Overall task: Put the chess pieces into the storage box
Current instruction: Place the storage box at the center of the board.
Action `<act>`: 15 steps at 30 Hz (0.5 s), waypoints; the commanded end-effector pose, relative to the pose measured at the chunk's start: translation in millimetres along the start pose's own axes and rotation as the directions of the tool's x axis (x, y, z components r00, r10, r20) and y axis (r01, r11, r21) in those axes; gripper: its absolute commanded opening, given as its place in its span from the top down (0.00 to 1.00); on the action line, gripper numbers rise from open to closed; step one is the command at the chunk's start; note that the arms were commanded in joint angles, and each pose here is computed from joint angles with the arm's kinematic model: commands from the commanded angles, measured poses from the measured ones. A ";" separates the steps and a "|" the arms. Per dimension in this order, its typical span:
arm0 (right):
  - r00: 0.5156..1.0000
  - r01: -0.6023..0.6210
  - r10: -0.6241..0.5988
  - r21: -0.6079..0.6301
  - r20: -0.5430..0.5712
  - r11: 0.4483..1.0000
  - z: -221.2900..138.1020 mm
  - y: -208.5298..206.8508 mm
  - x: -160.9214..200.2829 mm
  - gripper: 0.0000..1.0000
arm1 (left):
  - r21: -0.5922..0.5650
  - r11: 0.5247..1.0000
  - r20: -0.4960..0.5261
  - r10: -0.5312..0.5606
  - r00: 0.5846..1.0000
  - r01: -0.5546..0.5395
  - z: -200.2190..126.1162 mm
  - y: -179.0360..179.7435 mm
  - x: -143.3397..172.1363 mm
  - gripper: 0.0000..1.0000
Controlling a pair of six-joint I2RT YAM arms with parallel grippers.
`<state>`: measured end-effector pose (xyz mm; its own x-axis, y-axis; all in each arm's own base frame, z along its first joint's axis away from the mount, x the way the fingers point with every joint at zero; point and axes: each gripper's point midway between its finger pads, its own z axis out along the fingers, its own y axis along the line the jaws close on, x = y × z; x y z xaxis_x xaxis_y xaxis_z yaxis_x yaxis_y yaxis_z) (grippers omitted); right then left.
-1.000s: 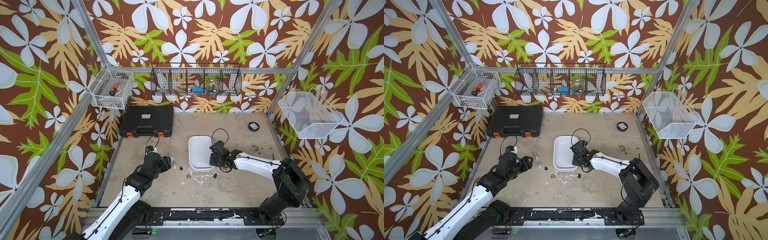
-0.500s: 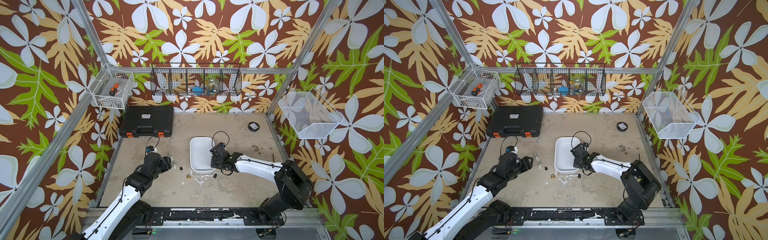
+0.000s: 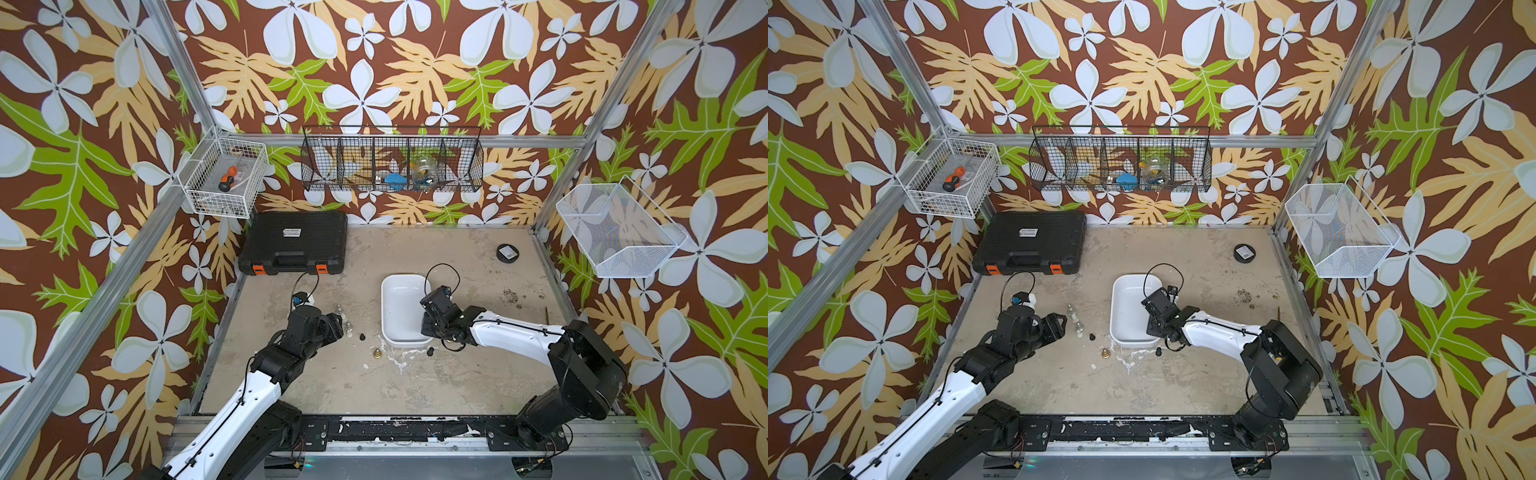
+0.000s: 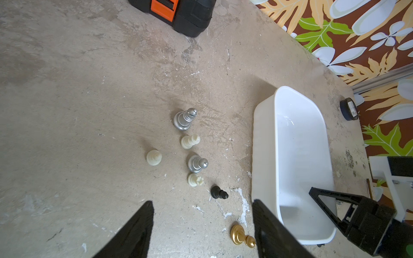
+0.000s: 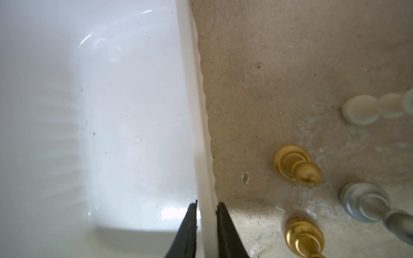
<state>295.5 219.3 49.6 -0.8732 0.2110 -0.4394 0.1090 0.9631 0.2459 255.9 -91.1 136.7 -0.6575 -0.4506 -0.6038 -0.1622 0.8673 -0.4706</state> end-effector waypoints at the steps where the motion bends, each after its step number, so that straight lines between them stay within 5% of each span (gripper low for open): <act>1: 1.000 0.013 -0.013 -0.030 0.012 0.999 -2.6 9.6 -5.7 0.79 | 0.008 1.000 0.002 0.009 1.000 -0.009 -0.7 -2.3 -1.3 0.28; 15: 0.968 0.145 -0.130 -0.058 0.216 0.988 -65.9 32.8 -67.0 0.66 | -0.051 0.992 -0.074 0.108 0.991 -0.111 12.2 -28.5 -28.8 0.30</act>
<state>323.7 232.7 134.3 -0.7794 0.1721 -0.6024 -0.0133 0.9568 0.2906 283.5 -104.6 160.5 -0.6980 -0.3922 -0.5991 -0.1427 0.8961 -0.4204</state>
